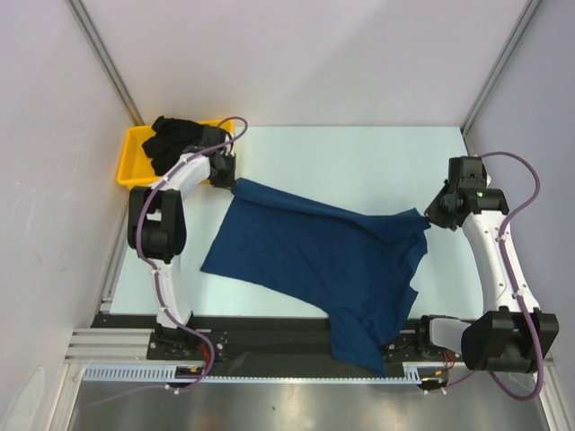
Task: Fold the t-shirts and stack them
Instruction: Fold the tshirt
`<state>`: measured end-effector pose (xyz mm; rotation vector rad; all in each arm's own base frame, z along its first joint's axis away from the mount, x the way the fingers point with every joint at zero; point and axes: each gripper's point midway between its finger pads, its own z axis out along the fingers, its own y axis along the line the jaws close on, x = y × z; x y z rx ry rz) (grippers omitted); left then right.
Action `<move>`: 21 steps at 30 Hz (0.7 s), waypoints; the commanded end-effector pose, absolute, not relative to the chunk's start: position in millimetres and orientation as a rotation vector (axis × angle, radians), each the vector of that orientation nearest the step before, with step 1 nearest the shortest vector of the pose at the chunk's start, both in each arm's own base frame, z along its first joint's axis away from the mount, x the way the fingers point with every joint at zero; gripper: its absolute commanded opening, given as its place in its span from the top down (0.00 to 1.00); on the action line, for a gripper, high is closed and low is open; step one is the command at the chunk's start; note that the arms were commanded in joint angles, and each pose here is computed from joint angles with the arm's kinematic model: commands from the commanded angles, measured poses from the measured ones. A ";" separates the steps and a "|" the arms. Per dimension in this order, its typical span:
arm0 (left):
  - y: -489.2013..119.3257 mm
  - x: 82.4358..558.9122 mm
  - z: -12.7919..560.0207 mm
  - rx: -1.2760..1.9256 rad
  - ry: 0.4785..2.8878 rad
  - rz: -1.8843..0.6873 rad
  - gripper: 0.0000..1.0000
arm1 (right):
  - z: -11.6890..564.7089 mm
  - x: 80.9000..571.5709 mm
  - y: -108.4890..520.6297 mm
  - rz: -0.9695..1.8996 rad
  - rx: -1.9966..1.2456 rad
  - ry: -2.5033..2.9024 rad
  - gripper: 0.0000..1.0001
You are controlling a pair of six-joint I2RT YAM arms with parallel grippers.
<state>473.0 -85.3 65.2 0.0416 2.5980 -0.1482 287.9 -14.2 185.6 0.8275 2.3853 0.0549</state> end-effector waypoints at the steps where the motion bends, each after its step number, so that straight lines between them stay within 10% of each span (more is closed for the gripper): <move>1: -79.5 465.2 87.4 0.008 2.585 -0.155 1.00 | 182.7 260.7 -20.7 0.015 0.841 2.439 1.00; 21: -85.3 444.4 55.2 0.020 2.675 -0.179 1.00 | 151.5 211.5 -17.6 0.003 0.935 2.480 1.00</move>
